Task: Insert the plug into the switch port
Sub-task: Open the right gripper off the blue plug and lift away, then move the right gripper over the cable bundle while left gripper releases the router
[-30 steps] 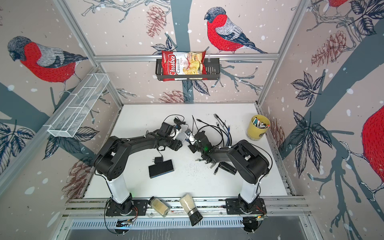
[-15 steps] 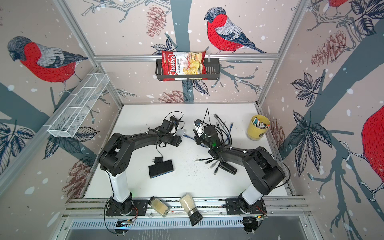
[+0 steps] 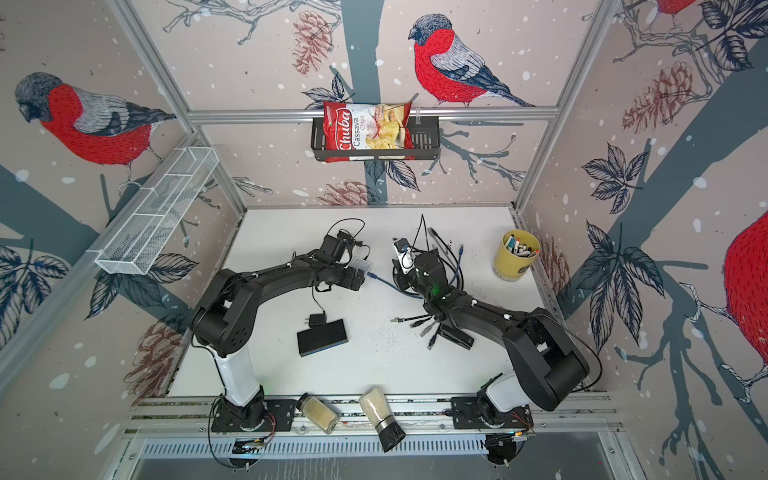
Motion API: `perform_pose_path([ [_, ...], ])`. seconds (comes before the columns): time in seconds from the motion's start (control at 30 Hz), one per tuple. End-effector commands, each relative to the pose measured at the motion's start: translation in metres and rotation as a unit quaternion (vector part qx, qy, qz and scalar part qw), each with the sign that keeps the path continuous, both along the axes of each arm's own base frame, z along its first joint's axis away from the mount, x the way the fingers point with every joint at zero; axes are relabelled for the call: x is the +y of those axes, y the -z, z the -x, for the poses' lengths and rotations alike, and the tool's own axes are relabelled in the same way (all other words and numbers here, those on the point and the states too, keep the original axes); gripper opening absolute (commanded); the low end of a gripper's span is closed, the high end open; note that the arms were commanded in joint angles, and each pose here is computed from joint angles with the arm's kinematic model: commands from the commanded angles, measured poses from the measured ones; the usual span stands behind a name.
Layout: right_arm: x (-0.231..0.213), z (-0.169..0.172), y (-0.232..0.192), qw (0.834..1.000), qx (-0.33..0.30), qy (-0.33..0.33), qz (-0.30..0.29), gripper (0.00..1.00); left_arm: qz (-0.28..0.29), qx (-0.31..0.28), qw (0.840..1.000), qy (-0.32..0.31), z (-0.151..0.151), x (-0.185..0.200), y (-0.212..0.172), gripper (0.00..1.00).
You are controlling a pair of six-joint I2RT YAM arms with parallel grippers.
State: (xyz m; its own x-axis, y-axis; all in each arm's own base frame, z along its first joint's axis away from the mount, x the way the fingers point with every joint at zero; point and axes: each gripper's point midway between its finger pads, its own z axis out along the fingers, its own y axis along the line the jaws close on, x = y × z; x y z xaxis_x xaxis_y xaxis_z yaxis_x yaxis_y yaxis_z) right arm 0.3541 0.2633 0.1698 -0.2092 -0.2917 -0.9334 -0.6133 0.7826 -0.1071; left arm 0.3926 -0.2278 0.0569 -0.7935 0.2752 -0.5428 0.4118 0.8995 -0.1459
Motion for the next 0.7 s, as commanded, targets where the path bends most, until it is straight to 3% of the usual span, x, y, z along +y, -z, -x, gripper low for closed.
perform_pose_path([
  [0.0, -0.009, -0.003, -0.003, 1.000, 0.007, 0.018, 0.011, 0.21, 0.039, -0.026, 0.999, 0.012, 0.001, -0.009, -0.023, 0.98],
  [0.33, -0.027, 0.000, -0.013, 0.999, 0.024, 0.024, 0.034, 0.18, 0.072, -0.174, 0.978, 0.088, 0.050, -0.036, -0.070, 0.98],
  [0.5, -0.030, 0.009, -0.024, 0.999, 0.022, 0.003, 0.028, 0.18, 0.098, -0.219, 0.966, 0.101, 0.073, -0.040, -0.084, 0.98],
  [0.67, -0.035, 0.020, -0.036, 1.000, 0.016, -0.012, 0.022, 0.18, 0.105, -0.257, 0.948, 0.155, 0.102, -0.050, -0.087, 0.98],
])
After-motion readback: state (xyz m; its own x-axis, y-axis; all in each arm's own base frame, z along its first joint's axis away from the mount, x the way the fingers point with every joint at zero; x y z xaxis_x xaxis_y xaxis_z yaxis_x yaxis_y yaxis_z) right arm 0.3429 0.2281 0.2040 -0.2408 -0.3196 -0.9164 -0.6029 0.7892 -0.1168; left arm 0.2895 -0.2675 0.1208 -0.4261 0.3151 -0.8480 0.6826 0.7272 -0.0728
